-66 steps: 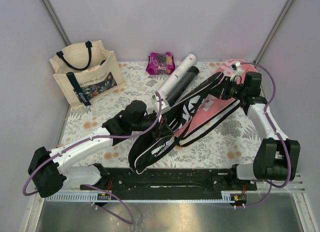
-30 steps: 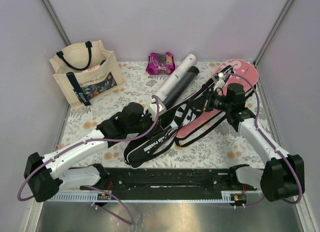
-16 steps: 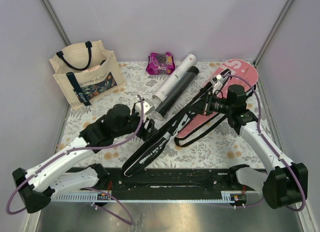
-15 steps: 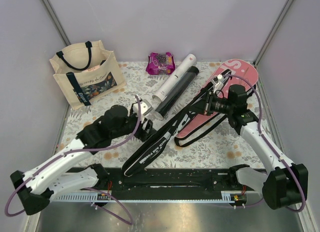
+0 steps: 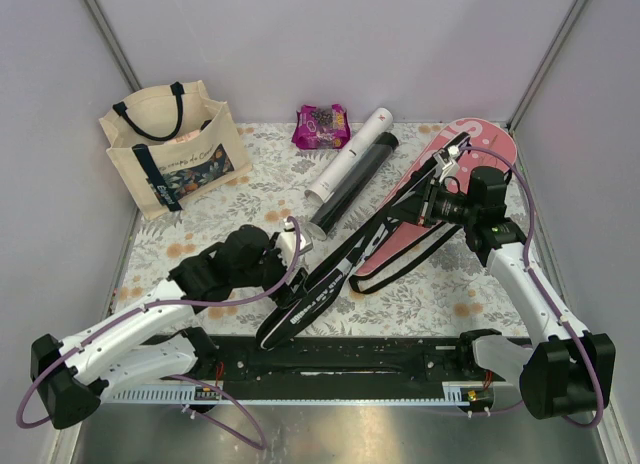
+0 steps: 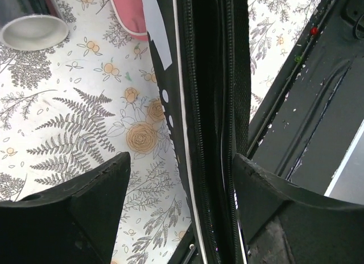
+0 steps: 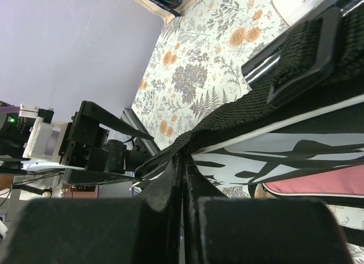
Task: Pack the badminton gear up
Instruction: Zip the racket bag at the center of the board.
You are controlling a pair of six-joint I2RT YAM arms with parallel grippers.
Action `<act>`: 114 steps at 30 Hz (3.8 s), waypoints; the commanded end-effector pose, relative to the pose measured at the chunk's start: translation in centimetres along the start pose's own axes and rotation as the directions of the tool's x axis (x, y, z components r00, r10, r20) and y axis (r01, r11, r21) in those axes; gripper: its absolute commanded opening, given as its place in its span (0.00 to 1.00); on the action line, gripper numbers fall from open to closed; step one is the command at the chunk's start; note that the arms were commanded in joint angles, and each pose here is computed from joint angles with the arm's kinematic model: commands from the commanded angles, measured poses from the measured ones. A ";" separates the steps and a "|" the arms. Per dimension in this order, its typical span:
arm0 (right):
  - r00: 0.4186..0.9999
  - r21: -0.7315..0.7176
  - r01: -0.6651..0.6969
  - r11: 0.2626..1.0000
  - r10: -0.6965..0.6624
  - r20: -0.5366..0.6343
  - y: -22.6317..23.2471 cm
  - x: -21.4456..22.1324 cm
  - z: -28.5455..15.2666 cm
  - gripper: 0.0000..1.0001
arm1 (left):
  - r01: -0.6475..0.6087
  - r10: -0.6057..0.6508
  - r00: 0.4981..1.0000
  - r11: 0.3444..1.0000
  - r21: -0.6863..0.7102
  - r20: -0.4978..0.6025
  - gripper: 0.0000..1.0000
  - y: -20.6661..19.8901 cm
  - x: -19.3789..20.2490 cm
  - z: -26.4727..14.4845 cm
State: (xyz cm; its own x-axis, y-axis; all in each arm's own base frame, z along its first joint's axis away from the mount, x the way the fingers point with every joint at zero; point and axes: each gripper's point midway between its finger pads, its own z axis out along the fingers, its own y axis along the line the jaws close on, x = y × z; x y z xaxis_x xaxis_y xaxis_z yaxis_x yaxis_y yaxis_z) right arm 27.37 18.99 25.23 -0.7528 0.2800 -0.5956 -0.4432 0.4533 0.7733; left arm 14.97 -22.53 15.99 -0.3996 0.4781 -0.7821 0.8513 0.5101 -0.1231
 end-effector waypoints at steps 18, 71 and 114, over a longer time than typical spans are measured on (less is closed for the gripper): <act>0.992 -0.079 0.102 0.992 -0.095 0.088 3.1 -2.8 -1.3 0.00 | 0.019 -0.018 1.000 0.996 0.089 -0.014 0.15 -1.3 -1.1 1.5; 0.953 -0.060 0.177 0.982 -0.156 0.258 11.6 0.0 0.5 0.00 | -0.089 0.073 0.930 0.996 0.030 0.360 0.67 -2.8 -6.7 -7.6; 0.961 -0.110 0.197 0.974 -0.170 0.217 12.6 0.8 -3.0 0.00 | -0.452 0.547 0.754 0.833 -0.319 0.363 0.77 1.5 -9.0 -9.3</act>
State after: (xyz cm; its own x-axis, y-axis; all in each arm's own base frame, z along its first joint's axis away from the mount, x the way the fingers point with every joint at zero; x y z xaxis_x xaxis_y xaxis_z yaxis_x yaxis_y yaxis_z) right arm 20.54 22.49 31.66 -0.6210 0.3449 -0.7038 -0.5387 0.4644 0.7029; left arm 17.52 -18.32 26.25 0.2028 0.4336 -0.8780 0.7604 0.4952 0.4201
